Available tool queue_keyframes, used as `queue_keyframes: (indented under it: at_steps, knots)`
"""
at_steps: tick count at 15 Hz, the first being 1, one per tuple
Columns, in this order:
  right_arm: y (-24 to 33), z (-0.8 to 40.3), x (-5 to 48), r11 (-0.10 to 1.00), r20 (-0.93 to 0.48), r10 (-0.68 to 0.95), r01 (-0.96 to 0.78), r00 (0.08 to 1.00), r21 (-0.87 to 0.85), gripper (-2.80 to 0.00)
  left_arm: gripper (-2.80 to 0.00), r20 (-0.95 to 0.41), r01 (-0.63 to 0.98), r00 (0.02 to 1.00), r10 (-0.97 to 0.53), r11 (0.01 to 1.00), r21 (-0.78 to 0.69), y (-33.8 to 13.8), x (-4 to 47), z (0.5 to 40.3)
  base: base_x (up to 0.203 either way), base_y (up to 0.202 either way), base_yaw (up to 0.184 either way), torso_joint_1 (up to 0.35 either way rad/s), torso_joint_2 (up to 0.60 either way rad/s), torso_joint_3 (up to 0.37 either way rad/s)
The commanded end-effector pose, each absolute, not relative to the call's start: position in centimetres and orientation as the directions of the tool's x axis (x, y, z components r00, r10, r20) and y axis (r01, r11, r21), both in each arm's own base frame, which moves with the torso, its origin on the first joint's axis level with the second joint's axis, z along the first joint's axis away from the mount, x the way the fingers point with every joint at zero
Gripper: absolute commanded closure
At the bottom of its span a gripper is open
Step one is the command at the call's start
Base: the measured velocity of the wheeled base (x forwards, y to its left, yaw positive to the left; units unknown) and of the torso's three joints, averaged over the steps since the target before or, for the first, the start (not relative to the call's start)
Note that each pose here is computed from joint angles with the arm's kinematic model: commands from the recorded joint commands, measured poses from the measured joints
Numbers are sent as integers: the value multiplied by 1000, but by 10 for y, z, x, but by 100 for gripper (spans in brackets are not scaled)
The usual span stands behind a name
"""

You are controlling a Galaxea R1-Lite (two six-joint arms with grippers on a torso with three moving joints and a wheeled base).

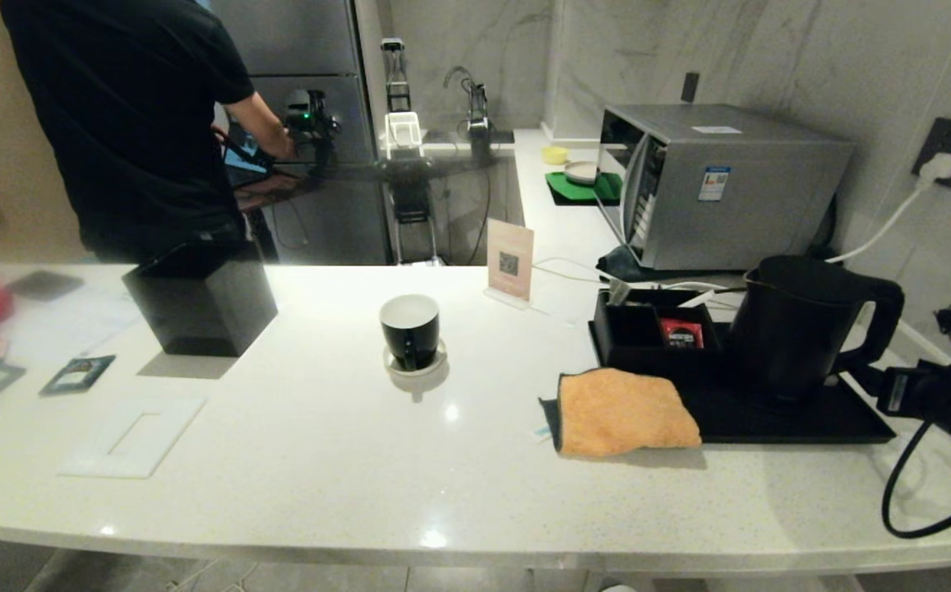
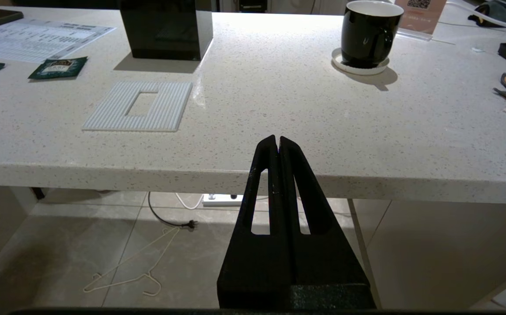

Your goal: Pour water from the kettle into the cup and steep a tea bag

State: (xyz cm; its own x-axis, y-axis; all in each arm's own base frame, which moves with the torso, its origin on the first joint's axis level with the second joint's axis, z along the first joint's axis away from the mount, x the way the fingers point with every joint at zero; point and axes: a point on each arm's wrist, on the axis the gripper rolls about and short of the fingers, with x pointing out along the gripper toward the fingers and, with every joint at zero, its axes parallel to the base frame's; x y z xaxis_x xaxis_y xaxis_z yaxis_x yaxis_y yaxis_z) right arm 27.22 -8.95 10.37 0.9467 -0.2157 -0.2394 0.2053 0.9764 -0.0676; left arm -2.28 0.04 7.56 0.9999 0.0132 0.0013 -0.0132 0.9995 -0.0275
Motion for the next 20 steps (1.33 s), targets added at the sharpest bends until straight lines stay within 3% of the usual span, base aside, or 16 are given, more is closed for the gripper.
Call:
queue_keyframes:
  at_steps: [1, 20]
  knots:
    - [-95, 100, 274, 966, -246, -256, 240, 935, -93, -280, 0, 0, -14, 1000, 14, 1000, -28, 0, -23, 76, 0, 0, 0, 0, 0, 0]
    - [-131, 94, 325, 951, -131, -307, 302, 942, -59, -280, 0, 0, -14, 1000, 14, 1000, -28, 0, -23, 76, 0, 0, 0, 0, 0, 0]
